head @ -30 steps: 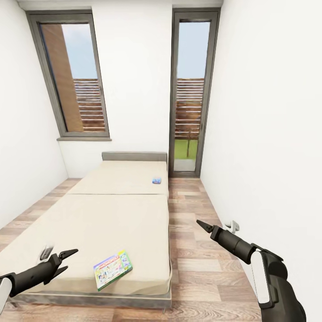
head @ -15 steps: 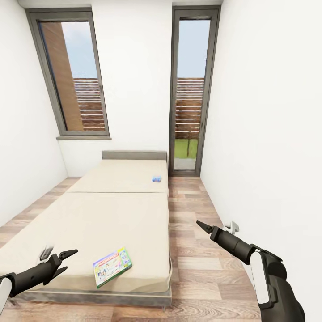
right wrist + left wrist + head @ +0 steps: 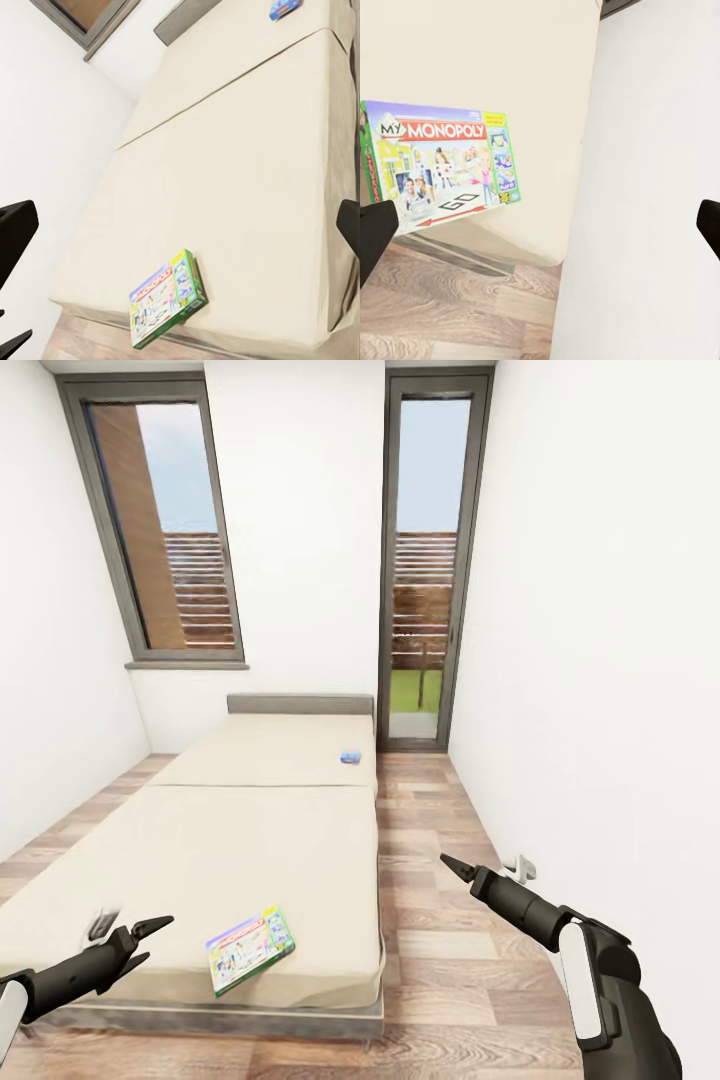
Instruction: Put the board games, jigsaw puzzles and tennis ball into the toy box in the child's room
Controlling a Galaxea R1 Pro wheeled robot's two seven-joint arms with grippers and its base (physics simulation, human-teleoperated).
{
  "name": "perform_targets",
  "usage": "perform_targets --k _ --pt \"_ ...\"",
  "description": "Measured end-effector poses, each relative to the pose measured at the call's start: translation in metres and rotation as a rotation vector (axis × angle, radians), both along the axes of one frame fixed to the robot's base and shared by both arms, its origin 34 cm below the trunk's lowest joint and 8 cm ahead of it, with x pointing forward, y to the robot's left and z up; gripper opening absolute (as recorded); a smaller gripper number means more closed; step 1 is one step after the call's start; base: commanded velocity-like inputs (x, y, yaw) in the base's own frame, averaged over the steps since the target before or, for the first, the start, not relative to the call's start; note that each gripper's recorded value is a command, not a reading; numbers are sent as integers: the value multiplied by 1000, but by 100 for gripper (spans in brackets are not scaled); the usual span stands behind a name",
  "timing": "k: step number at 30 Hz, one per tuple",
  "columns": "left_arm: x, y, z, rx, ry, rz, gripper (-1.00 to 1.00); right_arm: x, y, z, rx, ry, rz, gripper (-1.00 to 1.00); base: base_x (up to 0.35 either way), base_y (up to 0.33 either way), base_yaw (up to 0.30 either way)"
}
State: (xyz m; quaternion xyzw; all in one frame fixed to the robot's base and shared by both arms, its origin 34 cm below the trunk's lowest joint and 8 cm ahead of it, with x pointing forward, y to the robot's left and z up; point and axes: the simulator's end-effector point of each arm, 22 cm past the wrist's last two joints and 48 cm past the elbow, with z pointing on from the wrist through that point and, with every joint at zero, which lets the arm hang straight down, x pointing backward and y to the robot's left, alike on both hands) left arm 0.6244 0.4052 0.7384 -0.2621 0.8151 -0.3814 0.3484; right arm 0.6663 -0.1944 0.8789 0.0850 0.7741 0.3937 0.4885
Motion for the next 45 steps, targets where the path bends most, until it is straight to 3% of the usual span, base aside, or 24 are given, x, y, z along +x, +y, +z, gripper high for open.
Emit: perform_targets --k 45 --pt "-10 0 -85 3 -4 1 100 -10 0 -85 0 -1 0 100 0 0 0"
